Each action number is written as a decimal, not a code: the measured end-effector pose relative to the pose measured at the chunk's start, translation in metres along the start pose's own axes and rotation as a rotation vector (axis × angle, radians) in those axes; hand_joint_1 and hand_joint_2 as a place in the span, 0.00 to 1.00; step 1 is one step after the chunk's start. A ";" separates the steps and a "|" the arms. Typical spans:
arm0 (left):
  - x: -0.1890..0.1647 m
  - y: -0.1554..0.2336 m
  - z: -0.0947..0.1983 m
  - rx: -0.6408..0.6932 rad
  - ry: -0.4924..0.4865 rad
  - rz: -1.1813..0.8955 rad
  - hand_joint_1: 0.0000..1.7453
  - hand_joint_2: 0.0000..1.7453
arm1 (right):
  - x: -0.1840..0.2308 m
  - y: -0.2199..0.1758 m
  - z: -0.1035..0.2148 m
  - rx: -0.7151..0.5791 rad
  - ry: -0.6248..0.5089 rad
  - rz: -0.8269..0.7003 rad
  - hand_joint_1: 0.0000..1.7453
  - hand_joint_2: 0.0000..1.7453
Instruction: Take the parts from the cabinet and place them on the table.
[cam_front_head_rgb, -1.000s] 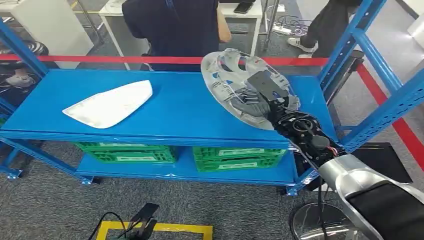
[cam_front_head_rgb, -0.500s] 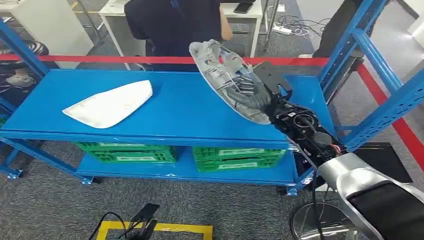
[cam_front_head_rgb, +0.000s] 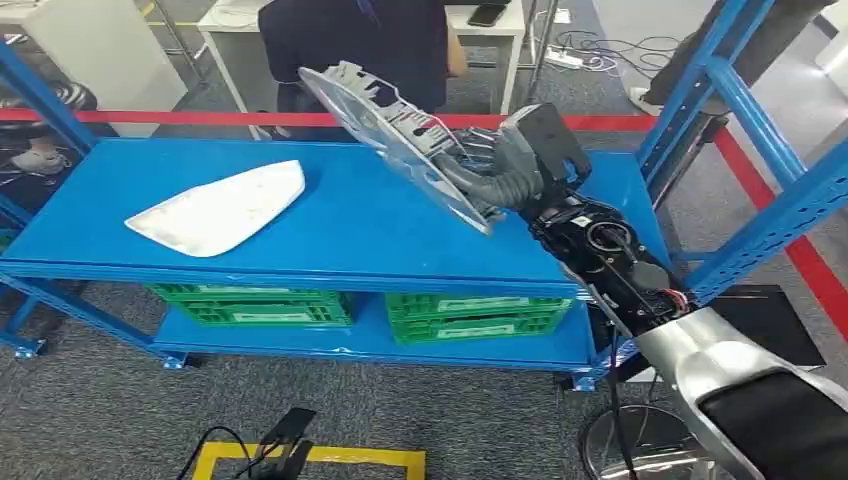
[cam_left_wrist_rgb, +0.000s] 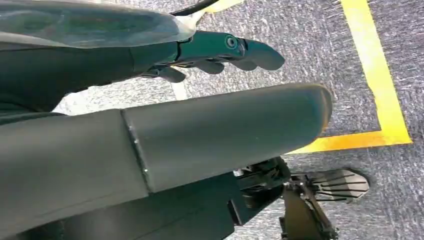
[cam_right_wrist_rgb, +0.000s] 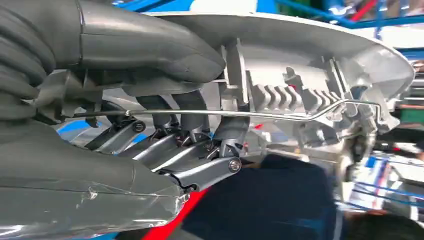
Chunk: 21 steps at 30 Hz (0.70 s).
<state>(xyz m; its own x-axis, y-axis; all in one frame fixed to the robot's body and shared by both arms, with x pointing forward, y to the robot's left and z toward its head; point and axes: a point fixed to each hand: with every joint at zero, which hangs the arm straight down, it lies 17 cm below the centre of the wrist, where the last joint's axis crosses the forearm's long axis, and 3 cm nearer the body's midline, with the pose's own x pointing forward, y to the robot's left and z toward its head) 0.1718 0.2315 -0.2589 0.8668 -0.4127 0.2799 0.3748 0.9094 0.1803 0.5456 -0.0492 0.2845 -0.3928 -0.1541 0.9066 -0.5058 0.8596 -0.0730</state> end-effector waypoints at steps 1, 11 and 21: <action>0.000 0.000 0.000 0.000 -0.001 0.003 0.00 0.00 | 0.006 0.003 -0.001 0.000 -0.015 -0.008 1.00 1.00; -0.001 0.002 0.000 0.009 0.001 0.015 0.00 0.00 | 0.057 0.025 -0.003 0.018 -0.156 -0.076 1.00 1.00; -0.002 0.003 0.000 0.010 0.001 0.014 0.00 0.00 | 0.090 0.030 -0.002 0.018 -0.242 -0.107 1.00 1.00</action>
<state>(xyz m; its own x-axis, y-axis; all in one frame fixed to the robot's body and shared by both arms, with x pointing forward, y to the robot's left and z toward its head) 0.1718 0.2352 -0.2592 0.8725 -0.3998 0.2811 0.3591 0.9146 0.1861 0.4971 -0.0364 0.3647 -0.5074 -0.3578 0.7839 -0.5674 0.8234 0.0085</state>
